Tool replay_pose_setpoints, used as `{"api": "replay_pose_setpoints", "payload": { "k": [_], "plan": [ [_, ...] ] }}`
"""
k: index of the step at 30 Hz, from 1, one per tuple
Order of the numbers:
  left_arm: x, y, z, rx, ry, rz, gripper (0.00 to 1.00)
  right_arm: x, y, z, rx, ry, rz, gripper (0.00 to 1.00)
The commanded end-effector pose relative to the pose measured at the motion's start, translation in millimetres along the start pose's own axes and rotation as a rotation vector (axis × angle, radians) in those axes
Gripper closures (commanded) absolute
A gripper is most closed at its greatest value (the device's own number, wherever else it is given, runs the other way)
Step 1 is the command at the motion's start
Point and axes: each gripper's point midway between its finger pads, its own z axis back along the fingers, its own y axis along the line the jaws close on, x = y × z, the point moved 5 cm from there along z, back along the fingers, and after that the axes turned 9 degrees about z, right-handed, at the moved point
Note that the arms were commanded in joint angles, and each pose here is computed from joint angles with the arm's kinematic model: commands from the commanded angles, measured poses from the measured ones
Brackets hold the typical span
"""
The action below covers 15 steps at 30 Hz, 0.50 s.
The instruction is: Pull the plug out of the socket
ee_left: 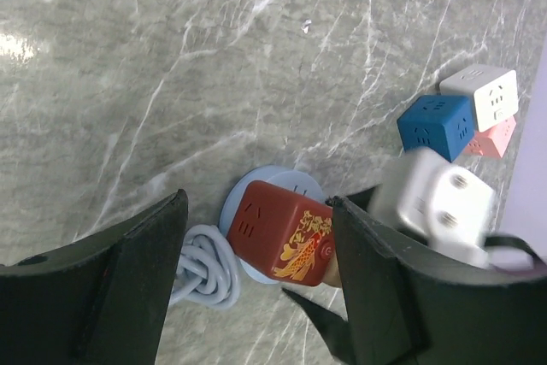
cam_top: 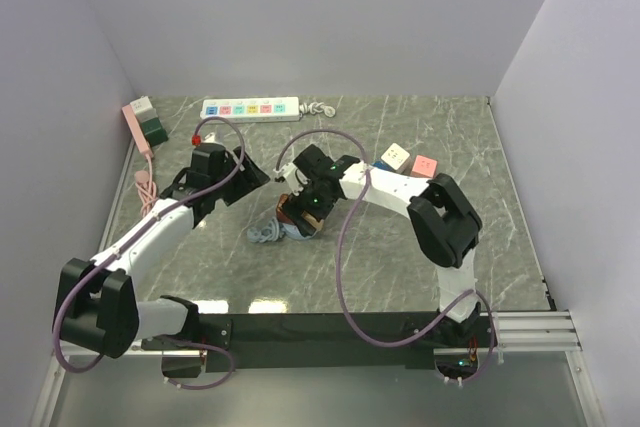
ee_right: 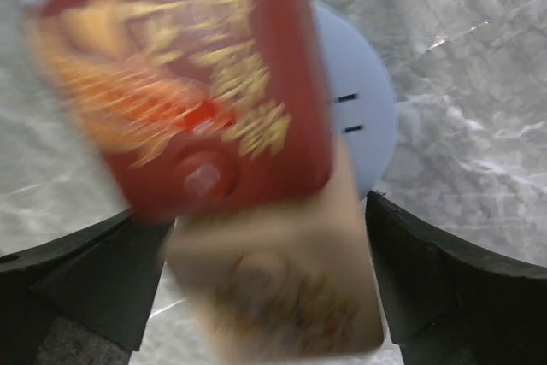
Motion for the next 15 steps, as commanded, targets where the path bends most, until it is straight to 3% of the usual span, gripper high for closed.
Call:
{"api": "replay_pose_setpoints", "payload": {
  "k": [1, 5, 6, 8, 9, 15],
  "plan": [
    [1.9, -8.0, 9.8, -0.050, -0.017, 0.012, 0.26, 16.5, 3.0, -8.9, 0.004, -0.026, 0.015, 0.04],
    [0.4, -5.6, 14.3, -0.053, -0.021, 0.013, 0.26, 21.9, -3.9, -6.4, -0.051, -0.028, -0.107, 0.28],
    [-0.6, -4.1, 14.4, -0.054, -0.022, 0.013, 0.26, 22.4, -5.0, -4.0, -0.046, -0.023, -0.143, 0.48],
    [-1.6, -6.5, 16.6, -0.074, -0.017, 0.015, 0.26, 31.3, -3.9, 3.8, 0.016, -0.064, -0.258, 0.70],
    [-3.9, -5.6, 16.3, -0.080, -0.008, 0.018, 0.27, 36.6, -2.0, 6.8, 0.050, -0.096, -0.288, 0.96],
    [-17.7, -6.0, 9.3, -0.115, 0.081, 0.065, 0.28, 58.4, 0.3, 18.8, 0.087, -0.190, -0.554, 1.00]
  ]
}}
